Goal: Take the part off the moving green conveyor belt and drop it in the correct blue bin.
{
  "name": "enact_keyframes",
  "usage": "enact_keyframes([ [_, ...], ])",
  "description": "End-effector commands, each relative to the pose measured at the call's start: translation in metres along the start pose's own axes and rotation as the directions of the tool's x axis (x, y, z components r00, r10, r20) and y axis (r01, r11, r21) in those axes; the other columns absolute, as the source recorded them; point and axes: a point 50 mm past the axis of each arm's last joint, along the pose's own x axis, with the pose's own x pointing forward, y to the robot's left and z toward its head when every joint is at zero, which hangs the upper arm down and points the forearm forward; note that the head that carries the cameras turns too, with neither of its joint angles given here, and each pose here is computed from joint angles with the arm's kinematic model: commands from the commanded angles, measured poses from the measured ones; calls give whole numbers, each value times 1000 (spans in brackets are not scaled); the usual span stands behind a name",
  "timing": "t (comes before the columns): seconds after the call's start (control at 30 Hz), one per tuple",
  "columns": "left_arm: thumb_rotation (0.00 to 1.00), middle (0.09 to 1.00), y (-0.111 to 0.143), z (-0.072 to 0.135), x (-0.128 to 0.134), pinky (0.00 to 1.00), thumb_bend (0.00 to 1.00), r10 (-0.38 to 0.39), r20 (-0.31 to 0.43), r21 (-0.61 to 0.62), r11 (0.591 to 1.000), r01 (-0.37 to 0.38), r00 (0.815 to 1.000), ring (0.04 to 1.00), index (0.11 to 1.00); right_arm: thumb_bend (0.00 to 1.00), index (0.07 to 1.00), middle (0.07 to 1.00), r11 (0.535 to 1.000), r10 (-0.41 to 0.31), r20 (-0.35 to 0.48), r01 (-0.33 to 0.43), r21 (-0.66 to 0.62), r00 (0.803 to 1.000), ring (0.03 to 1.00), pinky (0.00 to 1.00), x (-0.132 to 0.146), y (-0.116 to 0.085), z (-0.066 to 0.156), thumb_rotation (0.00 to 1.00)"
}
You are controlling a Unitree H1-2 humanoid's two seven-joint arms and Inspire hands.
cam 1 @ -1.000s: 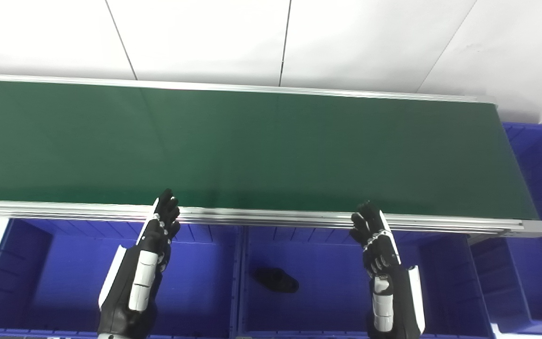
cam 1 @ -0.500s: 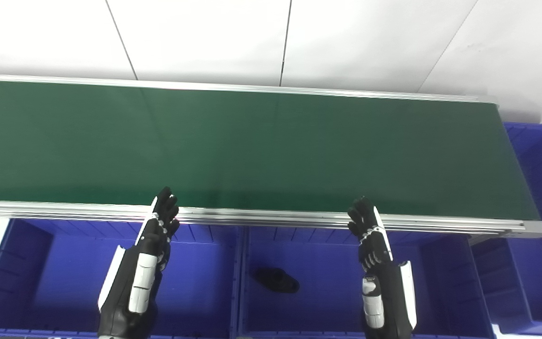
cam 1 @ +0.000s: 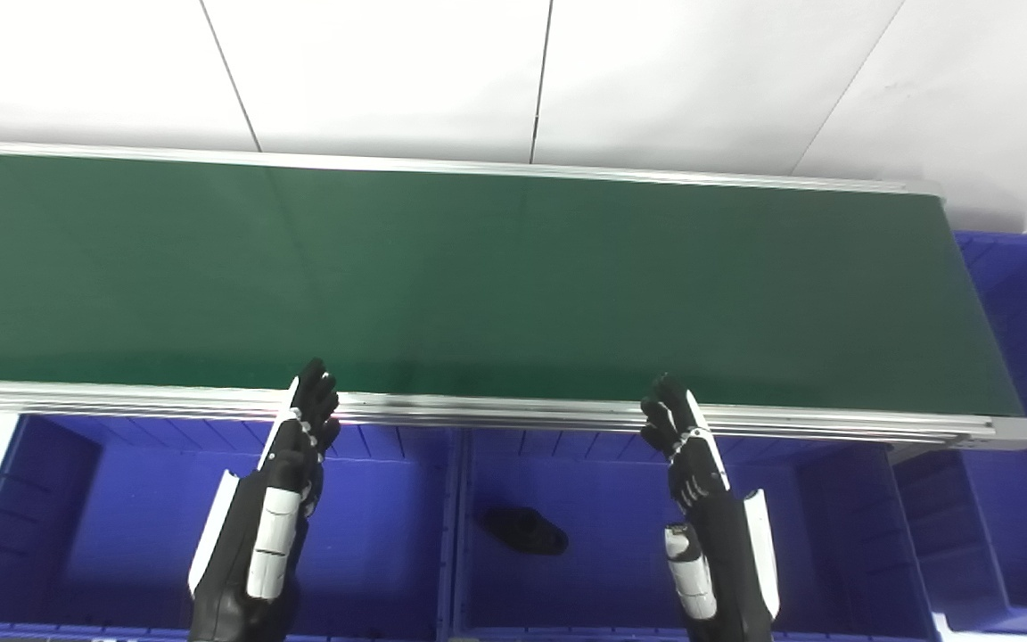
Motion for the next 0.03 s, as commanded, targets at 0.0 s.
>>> enact_keyframes([
  [0.0,1000,1000,-3,9,-3,1000,647,-10,55,9,1000,9,998,1000,1000,844,940,941,997,-16,47,12,83,999,913,882,7,20,20,988],
])
